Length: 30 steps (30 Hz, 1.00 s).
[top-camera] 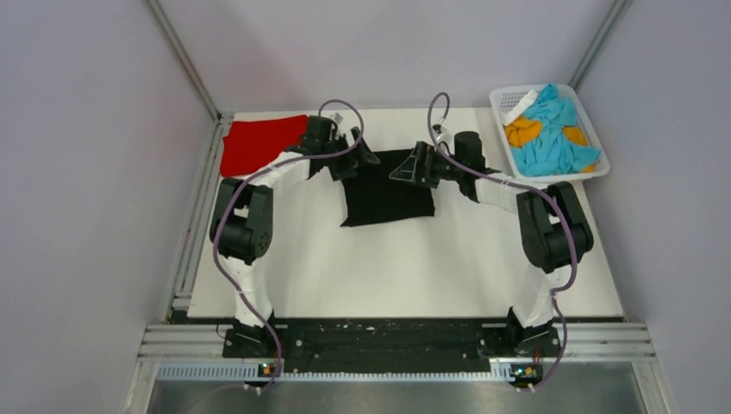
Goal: Fold and stack the t-shirts
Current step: Smooth out wrinkles on the folded tshirt
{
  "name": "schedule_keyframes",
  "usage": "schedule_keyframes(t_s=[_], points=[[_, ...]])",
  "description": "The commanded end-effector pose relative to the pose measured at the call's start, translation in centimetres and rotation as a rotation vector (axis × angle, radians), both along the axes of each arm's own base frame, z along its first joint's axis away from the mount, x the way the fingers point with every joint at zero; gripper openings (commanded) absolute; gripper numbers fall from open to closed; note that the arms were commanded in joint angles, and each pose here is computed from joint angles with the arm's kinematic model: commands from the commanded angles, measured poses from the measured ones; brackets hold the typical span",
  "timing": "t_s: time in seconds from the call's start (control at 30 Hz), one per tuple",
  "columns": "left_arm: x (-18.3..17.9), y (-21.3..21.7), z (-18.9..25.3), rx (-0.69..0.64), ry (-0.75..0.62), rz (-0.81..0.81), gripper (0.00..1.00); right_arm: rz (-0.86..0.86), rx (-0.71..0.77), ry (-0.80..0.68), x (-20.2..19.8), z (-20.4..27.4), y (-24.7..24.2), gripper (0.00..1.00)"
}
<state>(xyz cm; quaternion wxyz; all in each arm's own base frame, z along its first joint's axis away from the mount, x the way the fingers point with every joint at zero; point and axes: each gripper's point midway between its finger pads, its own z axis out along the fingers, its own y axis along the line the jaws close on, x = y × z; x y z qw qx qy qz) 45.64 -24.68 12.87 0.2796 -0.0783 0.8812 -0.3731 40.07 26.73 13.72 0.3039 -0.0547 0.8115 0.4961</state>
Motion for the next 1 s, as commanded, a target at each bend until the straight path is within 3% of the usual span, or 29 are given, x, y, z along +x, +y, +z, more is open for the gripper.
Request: schedule_keyframes(t_s=[0.0,0.13,0.23,0.33,0.53,0.67,0.83,0.97], points=[[3.2,1.3,-4.2,0.118,0.054,0.063,0.99,0.008,-0.021,0.004,0.9,-2.1,0.5,0.99],[4.8,4.4,-9.1,0.263,0.145,0.137,0.99,-0.064,-0.167,0.072,1.4,-6.8,-1.3,0.99],[4.5,4.4,-10.0,0.15,0.234,0.113,0.97,-0.09,-0.205,0.109,0.8,-8.7,-2.4,0.99],[4.4,4.5,-8.8,0.122,0.229,0.115,0.97,-0.118,-0.25,0.124,0.6,-9.1,-3.5,0.99],[4.0,5.1,0.1,0.12,0.054,0.118,0.97,-0.149,-0.262,0.031,-0.4,-4.6,-4.5,0.99],[1.7,4.9,3.9,0.094,-0.026,0.113,0.99,-0.162,-0.2,-0.062,-1.2,0.0,-4.5,0.99],[-2.5,0.4,3.6,-0.008,-0.019,-0.027,0.99,-0.144,-0.075,-0.126,-0.5,3.6,-3.1,0.99],[-4.1,-1.8,0.3,-0.101,0.063,-0.078,0.99,-0.136,-0.023,-0.119,2.5,3.3,-1.6,0.99]])
